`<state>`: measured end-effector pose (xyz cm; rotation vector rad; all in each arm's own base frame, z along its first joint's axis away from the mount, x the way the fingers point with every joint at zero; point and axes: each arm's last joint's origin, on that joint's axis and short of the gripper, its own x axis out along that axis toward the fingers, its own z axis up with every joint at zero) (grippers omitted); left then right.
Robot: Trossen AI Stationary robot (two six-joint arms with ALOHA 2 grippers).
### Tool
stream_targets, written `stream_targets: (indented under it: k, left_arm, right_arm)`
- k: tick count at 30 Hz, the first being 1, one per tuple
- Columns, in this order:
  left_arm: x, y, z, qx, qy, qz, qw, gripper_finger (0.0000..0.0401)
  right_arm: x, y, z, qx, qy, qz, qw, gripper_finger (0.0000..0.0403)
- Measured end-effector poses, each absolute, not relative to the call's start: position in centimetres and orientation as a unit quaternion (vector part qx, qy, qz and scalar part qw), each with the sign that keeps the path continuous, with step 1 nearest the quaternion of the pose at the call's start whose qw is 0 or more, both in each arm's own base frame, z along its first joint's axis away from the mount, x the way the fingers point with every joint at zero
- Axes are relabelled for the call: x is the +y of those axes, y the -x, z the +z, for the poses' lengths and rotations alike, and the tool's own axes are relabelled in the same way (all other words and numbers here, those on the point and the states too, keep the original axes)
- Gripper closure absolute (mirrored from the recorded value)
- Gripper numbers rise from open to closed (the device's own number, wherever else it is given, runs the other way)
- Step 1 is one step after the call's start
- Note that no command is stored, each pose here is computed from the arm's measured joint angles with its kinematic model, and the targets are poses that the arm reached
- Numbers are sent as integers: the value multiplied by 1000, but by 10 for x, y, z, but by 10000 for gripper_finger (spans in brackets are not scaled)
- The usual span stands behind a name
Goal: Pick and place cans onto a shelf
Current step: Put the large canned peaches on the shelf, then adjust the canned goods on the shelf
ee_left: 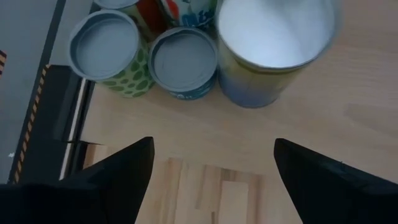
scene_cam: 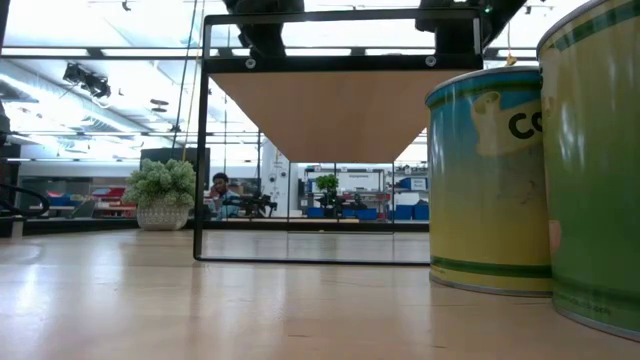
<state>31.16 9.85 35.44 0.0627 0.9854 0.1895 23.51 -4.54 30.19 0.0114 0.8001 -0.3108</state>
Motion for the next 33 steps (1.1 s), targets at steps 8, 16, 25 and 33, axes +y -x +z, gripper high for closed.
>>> stream_targets:
  k: [8, 16, 25, 33]
  left_arm:
    - [80, -317, 354, 462, -36, 10, 886, 64]
    - [65, -320, 354, 463, -50, -9, 885, 64]
    - [59, -321, 354, 465, -37, -10, 884, 64]
    - [75, -323, 345, 488, -64, 32, 870, 64]
  right_arm:
    - [-58, -241, 302, 364, -8, -177, 914, 55]
    - [-57, -240, 303, 363, -11, -174, 915, 55]
    - [-44, -243, 303, 360, -16, -156, 920, 55]
    - [-42, -244, 302, 359, -23, -183, 915, 55]
